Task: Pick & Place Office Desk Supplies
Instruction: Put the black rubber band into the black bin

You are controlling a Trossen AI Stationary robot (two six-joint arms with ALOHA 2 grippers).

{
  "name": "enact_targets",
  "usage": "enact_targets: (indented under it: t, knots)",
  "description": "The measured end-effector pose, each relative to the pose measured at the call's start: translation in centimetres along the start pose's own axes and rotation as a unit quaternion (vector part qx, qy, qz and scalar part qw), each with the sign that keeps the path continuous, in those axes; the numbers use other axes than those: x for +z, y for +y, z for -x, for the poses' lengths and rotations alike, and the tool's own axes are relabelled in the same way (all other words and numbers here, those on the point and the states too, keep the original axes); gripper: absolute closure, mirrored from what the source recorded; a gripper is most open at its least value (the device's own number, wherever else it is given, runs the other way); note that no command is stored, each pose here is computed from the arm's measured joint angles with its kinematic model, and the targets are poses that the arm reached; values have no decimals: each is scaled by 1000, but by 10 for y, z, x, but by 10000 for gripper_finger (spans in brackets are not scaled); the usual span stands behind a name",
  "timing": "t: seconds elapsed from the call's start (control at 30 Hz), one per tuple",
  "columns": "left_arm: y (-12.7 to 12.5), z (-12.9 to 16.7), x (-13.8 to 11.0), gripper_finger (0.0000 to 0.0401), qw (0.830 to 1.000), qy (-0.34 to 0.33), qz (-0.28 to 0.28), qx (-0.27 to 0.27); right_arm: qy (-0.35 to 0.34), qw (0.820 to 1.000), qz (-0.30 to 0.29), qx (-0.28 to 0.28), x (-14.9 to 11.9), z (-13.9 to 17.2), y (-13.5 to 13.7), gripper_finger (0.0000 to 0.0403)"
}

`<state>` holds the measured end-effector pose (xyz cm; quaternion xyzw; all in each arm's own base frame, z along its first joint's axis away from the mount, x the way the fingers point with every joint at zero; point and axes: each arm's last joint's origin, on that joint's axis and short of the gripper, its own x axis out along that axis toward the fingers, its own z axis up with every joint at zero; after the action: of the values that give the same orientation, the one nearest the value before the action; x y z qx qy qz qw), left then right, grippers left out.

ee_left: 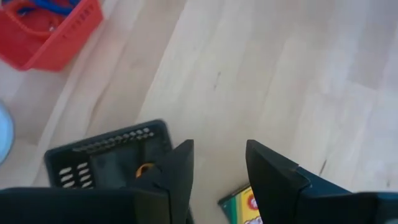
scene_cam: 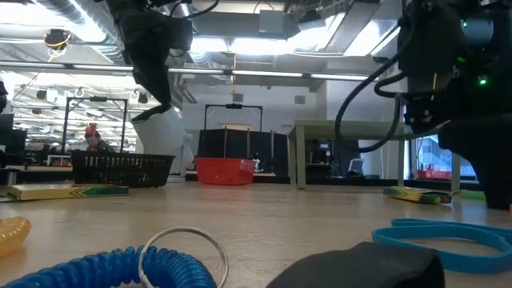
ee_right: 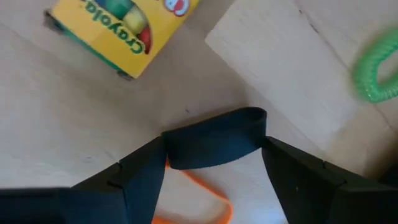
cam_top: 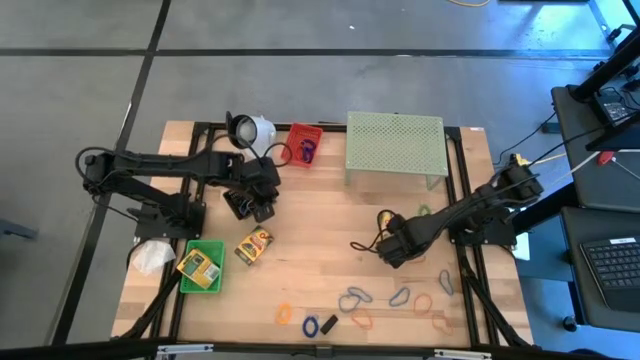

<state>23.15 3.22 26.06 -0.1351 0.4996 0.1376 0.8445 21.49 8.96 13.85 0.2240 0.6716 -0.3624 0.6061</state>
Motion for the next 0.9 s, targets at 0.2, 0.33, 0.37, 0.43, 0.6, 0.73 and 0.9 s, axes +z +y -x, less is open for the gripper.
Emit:
enact_targets:
  t: [0.2,0.33,0.37,0.43,0.6,0.73,0.9]
  knots:
    - [-12,1,3,269,999,-30,-19,-20,5,1000,20,3,4,-3,2,200]
    - [-21,2,5,274,997,-50,-52,-35,12,1000,24,6,4,-3,2,264]
    - [-22,2,5,275,996,-51,-62,-36,12,1000,28,6,4,-3,2,282]
    - [-24,1,4,276,995,-51,-75,-38,12,999,34,6,4,-3,2,318]
    - [-27,2,5,273,994,-59,-79,-42,14,998,59,1,4,-3,1,392]
    - [-28,2,5,272,993,-65,-85,-43,6,997,70,14,5,7,2,381]
    - [-35,2,9,275,984,-94,-141,-52,-36,995,73,59,9,34,6,390]
